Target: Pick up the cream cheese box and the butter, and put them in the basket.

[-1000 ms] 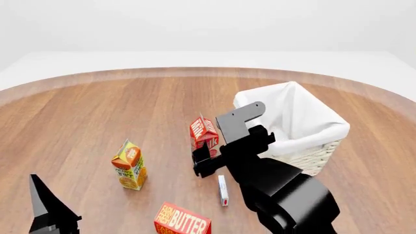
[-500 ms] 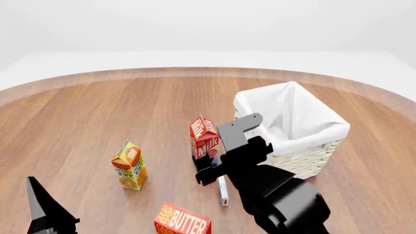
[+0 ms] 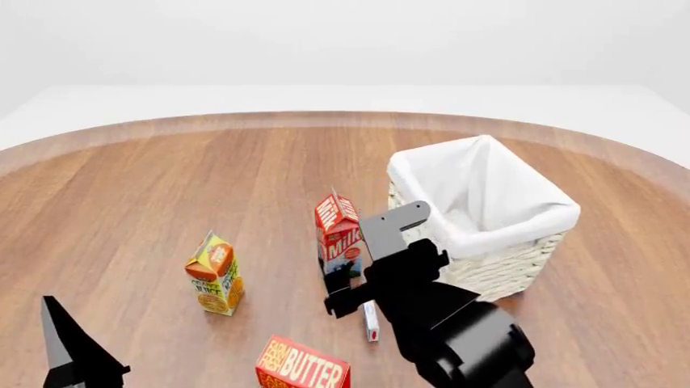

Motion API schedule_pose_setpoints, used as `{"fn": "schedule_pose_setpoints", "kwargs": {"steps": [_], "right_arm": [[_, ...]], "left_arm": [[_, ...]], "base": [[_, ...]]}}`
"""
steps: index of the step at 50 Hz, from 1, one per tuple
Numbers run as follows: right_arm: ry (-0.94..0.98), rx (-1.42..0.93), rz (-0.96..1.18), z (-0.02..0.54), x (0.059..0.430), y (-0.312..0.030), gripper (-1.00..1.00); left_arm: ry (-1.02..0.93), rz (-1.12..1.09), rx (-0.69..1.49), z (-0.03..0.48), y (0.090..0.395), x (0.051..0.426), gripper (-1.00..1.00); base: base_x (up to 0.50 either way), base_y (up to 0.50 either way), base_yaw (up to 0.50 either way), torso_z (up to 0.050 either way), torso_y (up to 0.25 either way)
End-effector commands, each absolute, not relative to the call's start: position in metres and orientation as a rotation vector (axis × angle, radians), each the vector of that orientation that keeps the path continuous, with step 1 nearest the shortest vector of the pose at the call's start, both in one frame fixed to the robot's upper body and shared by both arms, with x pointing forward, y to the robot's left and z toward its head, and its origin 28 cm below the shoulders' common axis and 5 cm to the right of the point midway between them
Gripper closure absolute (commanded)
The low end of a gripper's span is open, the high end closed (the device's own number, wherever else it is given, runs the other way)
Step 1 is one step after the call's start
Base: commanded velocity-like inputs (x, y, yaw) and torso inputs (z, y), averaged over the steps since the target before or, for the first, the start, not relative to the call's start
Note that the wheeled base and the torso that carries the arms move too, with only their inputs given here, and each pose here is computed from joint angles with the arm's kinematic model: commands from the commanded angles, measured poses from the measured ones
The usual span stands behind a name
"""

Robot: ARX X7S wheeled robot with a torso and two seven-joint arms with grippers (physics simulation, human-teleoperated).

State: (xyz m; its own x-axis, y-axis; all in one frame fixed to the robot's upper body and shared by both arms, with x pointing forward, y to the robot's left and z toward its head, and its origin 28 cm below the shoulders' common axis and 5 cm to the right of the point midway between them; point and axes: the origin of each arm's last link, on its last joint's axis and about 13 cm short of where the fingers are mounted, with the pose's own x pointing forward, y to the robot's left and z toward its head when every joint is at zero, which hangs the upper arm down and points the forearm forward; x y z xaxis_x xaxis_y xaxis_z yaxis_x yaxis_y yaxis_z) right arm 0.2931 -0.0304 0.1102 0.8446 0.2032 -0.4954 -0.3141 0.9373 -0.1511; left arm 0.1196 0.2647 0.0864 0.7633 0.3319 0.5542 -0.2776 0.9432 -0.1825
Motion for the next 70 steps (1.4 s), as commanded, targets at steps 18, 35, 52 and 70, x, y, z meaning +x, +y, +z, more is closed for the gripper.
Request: {"fn": "schedule_pose_setpoints", "kwargs": {"steps": [18, 35, 52, 70], "right_arm": [[0.535, -0.233, 0.249, 0.097, 0.302, -0.030, -1.00], [0.582, -0.238, 0.224, 0.082, 0.314, -0.029, -1.00], [0.612, -0.246, 0.222, 0.073, 0.316, -0.028, -1.00], [0.636, -0.252, 0.226, 0.063, 0.317, -0.026, -1.00]], "left_arm": [[-0.619, 0.331, -0.090, 0.087, 0.265, 0.122, -1.00], [-0.619, 0.334, -0.092, 0.087, 0.265, 0.120, -1.00], [-0.619, 0.334, -0.091, 0.086, 0.265, 0.122, -1.00], [-0.621, 0.336, -0.090, 0.086, 0.265, 0.121, -1.00]], "base": [[0.00, 0.00, 0.00, 0.000, 0.000], [0.00, 0.00, 0.00, 0.000, 0.000], [0.00, 0.00, 0.00, 0.000, 0.000], [0.00, 0.00, 0.00, 0.000, 0.000]]}}
